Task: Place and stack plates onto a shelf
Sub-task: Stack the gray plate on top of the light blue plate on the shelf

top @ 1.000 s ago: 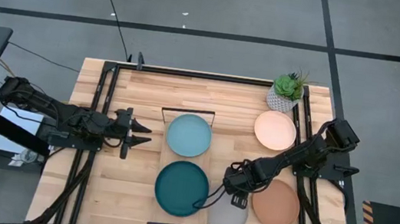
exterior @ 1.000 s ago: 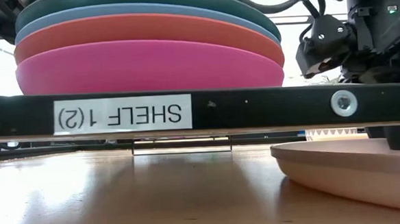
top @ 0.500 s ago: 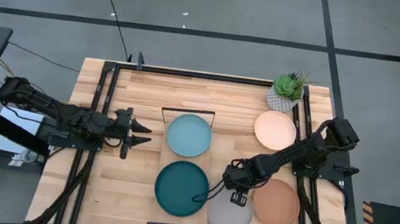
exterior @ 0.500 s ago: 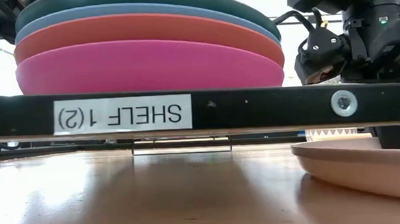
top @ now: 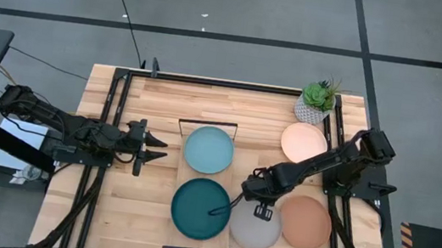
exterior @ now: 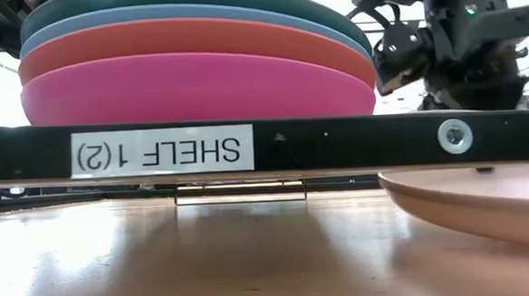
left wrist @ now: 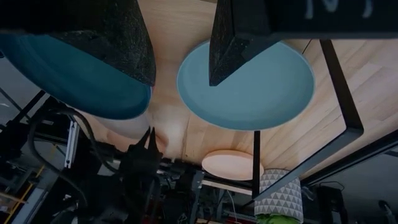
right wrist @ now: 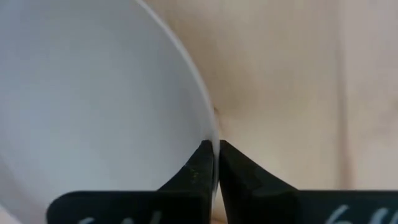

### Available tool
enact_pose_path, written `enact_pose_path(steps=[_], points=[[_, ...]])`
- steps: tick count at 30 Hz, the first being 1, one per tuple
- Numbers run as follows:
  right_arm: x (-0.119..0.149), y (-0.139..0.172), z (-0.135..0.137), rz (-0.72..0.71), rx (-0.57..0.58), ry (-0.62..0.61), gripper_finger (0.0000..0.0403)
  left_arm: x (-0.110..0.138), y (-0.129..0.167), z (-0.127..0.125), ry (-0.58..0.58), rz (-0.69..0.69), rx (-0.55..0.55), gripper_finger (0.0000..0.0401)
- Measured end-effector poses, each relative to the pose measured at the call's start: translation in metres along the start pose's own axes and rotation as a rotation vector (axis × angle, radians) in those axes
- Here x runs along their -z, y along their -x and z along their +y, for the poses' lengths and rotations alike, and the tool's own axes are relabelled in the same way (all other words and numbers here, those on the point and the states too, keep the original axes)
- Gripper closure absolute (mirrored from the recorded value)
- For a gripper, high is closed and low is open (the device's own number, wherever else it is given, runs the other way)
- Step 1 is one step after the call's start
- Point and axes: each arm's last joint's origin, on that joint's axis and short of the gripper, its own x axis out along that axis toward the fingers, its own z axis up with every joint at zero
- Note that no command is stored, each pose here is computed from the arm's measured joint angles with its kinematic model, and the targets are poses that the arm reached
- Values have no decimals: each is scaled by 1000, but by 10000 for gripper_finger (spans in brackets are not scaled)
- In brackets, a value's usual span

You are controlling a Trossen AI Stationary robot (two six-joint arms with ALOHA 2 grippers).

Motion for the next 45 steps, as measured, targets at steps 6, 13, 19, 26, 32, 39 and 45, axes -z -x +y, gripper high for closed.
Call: enact_pose_path(steps=[6,13,19,26,32,39,45], points=[[-11,26,-7,44,41,31,381,0,0,0,0,0,0,246],[-18,59,-20,113,154,45,379,0,0,0,0,0,0,246],[-21,82,-31,84,141,72,380,0,0,0,0,0,0,246],[-18,114,-51,-47,40,89,380,0,0,0,0,0,0,246],[-20,134,-68,-169,-51,42,380,0,0,0,0,1,0,246],[-30,136,-86,-189,-112,-91,380,0,0,0,-5,0,0,246],[-50,129,-92,-231,-206,-308,380,-3,0,0,-19,-34,-6,246]])
